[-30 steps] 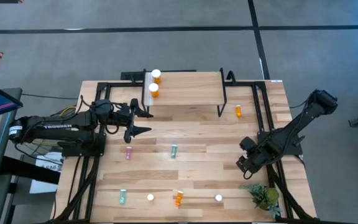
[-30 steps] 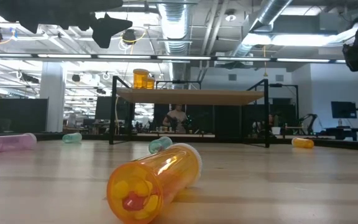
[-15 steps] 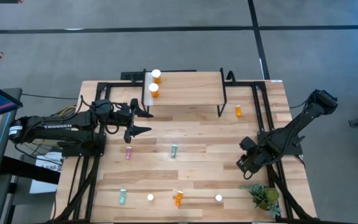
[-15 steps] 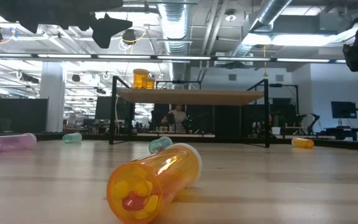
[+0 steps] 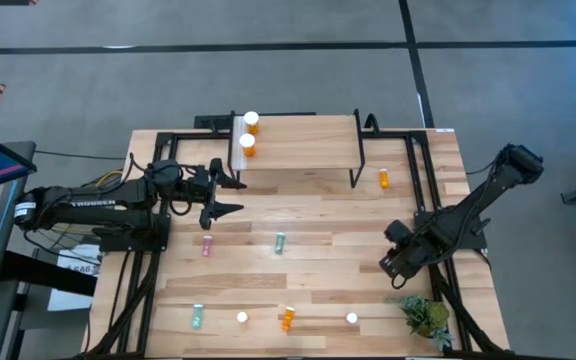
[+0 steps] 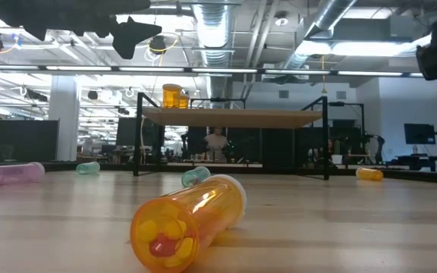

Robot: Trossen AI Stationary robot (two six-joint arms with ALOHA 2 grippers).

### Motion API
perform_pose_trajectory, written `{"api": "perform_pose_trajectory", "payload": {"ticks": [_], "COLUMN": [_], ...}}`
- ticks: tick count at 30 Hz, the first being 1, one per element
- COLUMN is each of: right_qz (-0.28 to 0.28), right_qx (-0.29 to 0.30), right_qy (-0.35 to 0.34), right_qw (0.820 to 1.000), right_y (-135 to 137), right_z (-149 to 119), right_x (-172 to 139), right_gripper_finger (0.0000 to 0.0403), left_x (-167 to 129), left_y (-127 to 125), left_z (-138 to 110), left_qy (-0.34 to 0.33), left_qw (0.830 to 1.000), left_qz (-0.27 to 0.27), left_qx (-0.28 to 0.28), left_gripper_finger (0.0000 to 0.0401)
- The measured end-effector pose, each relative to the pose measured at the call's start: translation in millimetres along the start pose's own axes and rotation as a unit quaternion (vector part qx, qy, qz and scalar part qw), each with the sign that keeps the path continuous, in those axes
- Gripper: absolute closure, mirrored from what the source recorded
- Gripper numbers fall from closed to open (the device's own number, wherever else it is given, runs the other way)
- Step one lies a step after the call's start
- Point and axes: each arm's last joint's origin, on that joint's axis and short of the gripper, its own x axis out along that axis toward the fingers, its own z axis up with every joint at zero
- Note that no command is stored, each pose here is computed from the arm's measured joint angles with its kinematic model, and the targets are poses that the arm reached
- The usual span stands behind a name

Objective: Pick and place medicine bottles onto shelf by color
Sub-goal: Put the top right small pink pill bottle on the shelf

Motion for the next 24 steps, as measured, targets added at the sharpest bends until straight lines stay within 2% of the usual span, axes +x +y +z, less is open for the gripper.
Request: {"api": "perform_pose_trajectory", "payload": {"ticks": [6,11,19,24], "right_qz": [0.026,0.065,0.142,0.154], "right_qx": [-0.003,-0.016,-0.064,-0.092], "right_qy": [-0.011,-0.039,-0.113,-0.159], "right_qw": [1.000,0.997,0.981,0.971], "right_y": [10.7,20.9,36.1,40.4], "right_z": [13.9,36.1,79.6,105.6], "right_x": [-11.9,-19.1,-33.3,-44.7], "right_gripper_finger": [0.0265,0.0260,0.0261,0.0259], "left_x": [0.0,0.0,0.0,0.0], "left_y": [0.0,0.0,0.0,0.0], "left_z": [0.0,0.0,0.0,0.0], "left_qy": [0.000,0.000,0.000,0.000], "left_qw": [1.000,1.000,1.000,1.000], "left_qz": [0.000,0.000,0.001,0.000], "left_qx": [0.000,0.000,0.001,0.001], "left_gripper_finger": [0.0131,0.0131,0.0131,0.0131]}}
